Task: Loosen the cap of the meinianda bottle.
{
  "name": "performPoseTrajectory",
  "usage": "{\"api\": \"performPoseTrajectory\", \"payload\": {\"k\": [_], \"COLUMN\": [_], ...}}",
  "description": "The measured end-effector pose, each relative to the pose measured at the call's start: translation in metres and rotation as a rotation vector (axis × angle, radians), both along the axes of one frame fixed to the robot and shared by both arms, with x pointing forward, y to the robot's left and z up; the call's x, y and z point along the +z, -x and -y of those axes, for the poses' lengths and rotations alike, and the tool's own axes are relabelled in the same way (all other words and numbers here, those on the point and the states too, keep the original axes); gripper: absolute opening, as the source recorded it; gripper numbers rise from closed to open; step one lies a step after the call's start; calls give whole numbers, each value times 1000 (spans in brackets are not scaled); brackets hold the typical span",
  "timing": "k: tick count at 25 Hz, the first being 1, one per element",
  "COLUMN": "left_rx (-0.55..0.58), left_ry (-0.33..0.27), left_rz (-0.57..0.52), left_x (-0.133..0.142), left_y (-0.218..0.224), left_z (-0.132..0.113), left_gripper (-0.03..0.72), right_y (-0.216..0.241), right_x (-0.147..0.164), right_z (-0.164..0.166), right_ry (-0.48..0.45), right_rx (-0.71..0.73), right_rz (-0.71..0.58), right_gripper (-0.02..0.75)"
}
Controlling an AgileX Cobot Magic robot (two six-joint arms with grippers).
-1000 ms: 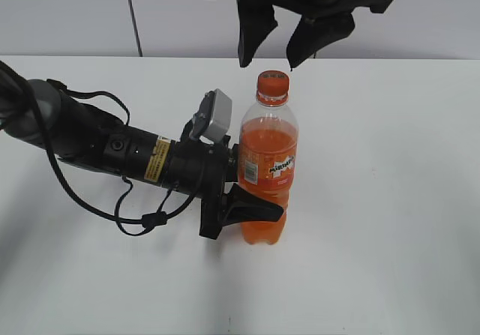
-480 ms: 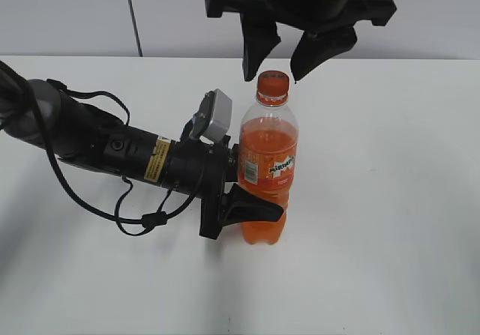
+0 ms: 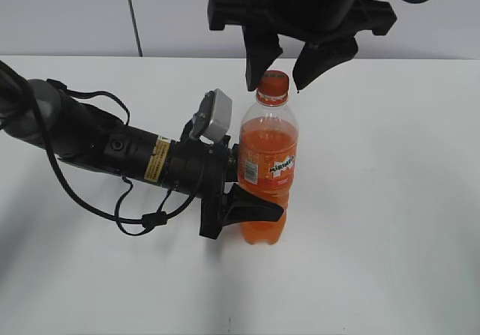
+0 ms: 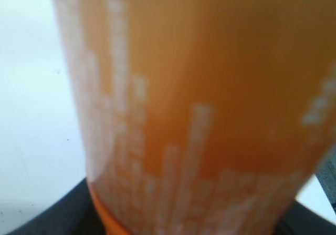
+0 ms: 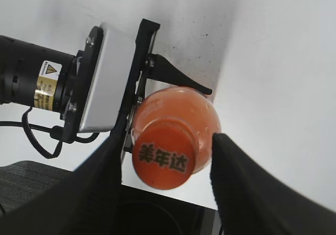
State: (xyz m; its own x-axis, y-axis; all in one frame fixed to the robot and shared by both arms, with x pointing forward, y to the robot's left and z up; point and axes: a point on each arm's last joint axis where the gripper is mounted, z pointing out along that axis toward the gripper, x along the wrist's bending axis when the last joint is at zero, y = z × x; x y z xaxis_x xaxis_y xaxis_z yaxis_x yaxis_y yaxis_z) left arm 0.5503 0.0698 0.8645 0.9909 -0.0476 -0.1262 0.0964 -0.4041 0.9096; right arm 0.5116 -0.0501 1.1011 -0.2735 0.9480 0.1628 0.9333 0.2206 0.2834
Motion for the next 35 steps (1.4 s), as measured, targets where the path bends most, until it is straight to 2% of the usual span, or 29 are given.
{"api": "performPoseTrajectory", "payload": {"k": [4, 9, 15, 28, 35], "left_rx": [0, 0, 0, -10, -11], "left_ry": [0, 0, 0, -3, -3], "left_rz": [0, -1, -1, 6, 7], "left_x": [0, 0, 0, 0, 0], "left_y": [0, 0, 0, 1, 1], "left_z": [0, 0, 0, 0, 0], "left_gripper": [399, 399, 399, 399, 399], "right_y": [0, 0, 0, 2, 2], "right_x": [0, 0, 0, 0, 0], "right_z": [0, 0, 0, -2, -2], "right_ry": [1, 0, 12, 163, 221], "right_rx": [0, 0, 50, 799, 1046], "right_rz": [-1, 0, 11, 183, 248], "right_gripper": [385, 272, 268, 266, 266]}}
